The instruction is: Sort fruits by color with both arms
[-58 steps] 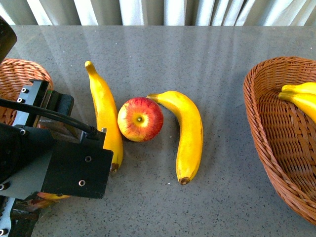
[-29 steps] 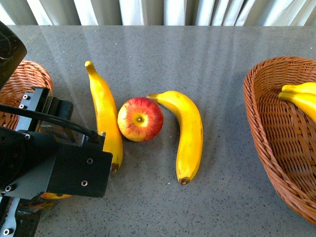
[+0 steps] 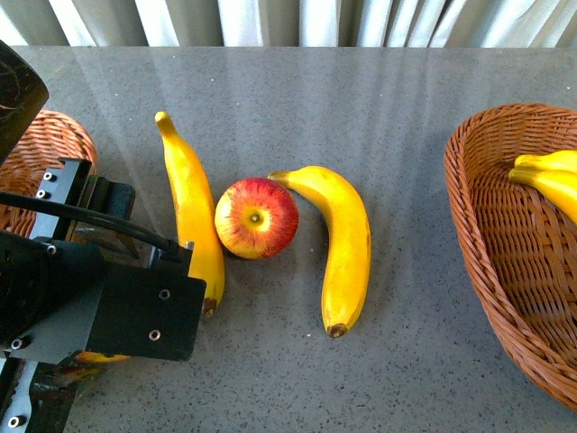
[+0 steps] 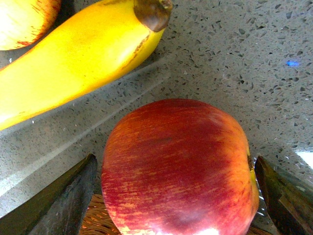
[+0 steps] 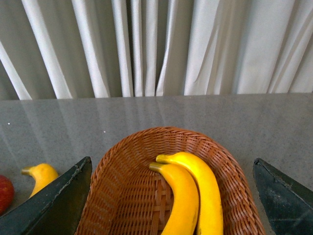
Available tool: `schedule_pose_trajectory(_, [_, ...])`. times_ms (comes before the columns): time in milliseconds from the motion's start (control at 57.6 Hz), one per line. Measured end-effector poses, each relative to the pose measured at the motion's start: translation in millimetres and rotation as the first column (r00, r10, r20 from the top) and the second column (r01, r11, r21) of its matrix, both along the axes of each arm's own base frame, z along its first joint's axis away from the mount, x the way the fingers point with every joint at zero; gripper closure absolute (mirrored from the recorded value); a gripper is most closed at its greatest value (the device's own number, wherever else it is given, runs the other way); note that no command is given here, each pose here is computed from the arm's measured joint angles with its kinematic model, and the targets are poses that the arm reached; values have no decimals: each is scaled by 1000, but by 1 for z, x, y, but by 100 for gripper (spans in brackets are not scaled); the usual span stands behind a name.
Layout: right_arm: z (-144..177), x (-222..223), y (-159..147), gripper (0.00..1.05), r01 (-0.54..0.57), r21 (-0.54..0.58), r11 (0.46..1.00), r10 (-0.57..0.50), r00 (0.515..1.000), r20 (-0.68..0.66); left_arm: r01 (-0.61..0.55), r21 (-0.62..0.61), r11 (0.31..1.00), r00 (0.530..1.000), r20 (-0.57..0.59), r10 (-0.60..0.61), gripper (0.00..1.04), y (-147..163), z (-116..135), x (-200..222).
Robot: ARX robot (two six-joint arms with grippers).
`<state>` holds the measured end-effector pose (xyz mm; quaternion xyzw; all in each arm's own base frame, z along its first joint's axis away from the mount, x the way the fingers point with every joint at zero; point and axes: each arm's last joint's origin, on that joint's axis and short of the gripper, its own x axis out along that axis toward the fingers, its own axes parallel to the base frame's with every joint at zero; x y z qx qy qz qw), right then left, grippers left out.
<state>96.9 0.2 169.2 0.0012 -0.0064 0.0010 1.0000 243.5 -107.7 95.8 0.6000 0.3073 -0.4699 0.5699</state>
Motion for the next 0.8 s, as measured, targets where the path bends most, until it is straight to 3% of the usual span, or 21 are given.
schedule_pose_trajectory(35, [0, 0, 0, 9, 0, 0, 1000, 0, 1000, 0, 2, 1, 1000, 1000, -1, -2, 24, 0, 0, 0])
schedule_pose_trajectory(156, [0, 0, 0, 9, 0, 0, 1000, 0, 1000, 0, 8, 0, 1000, 1000, -4, -8, 33, 0, 1, -2])
schedule_pose_trajectory(416, [0, 0, 0, 9, 0, 0, 1000, 0, 1000, 0, 55, -27, 998, 998, -14, -55, 41, -3, 9, -14])
schedule_pose_trajectory(798, [0, 0, 0, 9, 0, 0, 1000, 0, 1000, 0, 89, -222, 971, 996, 39, -82, 43, -4, 67, -24])
